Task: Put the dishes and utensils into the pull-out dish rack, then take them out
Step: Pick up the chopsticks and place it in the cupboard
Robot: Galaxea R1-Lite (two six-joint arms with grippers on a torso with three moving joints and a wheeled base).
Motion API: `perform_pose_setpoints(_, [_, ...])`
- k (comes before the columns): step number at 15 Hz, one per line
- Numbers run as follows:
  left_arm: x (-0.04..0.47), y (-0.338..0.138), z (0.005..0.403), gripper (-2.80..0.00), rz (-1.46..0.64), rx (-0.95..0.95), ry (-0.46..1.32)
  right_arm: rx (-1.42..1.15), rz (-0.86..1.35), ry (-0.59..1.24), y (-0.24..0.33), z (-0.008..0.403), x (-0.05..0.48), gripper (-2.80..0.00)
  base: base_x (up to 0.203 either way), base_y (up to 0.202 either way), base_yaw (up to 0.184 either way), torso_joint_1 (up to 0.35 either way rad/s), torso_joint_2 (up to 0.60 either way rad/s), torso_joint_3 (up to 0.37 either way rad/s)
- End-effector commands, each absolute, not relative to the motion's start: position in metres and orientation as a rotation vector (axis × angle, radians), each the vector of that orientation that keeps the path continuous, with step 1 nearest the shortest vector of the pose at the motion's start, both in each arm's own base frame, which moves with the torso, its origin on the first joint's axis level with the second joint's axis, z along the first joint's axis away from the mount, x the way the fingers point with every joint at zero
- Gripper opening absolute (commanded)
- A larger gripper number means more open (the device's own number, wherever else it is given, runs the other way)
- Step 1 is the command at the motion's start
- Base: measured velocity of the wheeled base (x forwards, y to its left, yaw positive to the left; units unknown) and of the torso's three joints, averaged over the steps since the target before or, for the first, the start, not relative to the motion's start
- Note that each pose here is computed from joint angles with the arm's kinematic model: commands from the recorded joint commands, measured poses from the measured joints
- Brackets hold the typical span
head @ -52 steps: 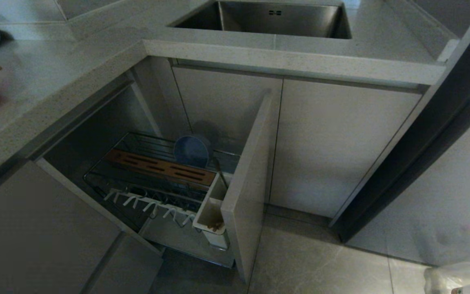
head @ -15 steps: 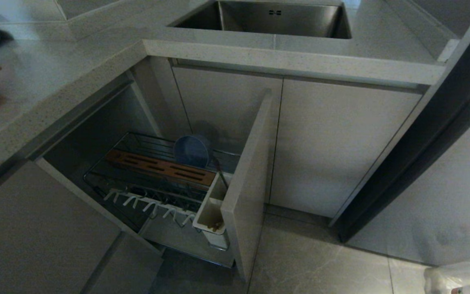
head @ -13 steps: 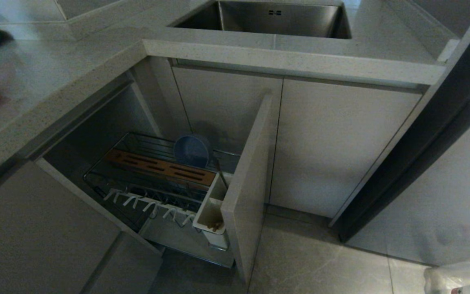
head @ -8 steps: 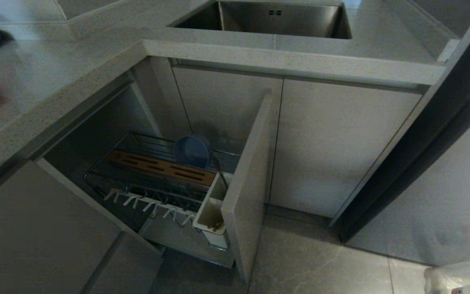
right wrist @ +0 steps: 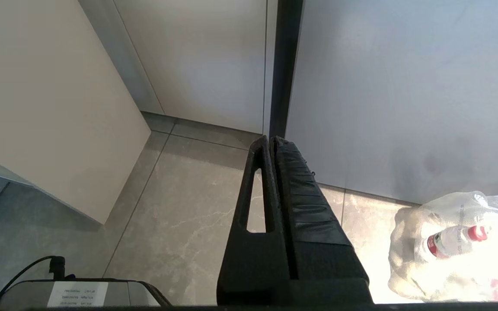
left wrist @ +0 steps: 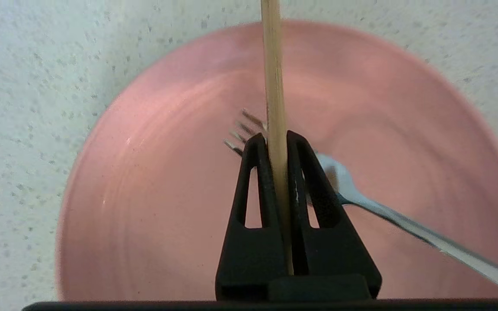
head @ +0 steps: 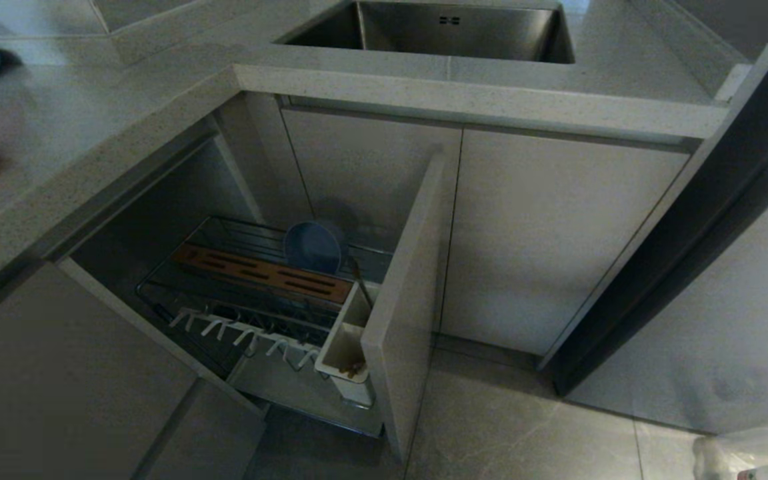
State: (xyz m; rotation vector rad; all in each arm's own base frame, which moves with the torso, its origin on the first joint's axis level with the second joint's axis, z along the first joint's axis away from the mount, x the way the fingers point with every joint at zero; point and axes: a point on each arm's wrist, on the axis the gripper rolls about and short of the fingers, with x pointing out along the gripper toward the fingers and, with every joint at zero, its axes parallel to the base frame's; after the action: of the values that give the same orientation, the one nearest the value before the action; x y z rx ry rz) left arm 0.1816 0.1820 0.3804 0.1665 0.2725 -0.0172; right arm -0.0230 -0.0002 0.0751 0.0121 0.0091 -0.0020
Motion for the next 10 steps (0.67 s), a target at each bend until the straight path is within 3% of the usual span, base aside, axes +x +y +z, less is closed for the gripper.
perform_pose_setpoints(1, [0.175, 0.174, 0.389, -2.80, -0.018, 0.193, 0.249, 0.012, -0.002, 0.009, 0.000, 0.075, -0.023, -2.80, 0.000, 0.000, 0.000, 0.000, 0.00, 0.000])
perform_pose_setpoints(10, [0.149, 0.145, 0.419, -2.80, 0.008, 0.286, 0.155, 0.012, -0.002, 0.009, 0.000, 0.075, -0.023, -2.80, 0.000, 0.000, 0.000, 0.000, 0.00, 0.000])
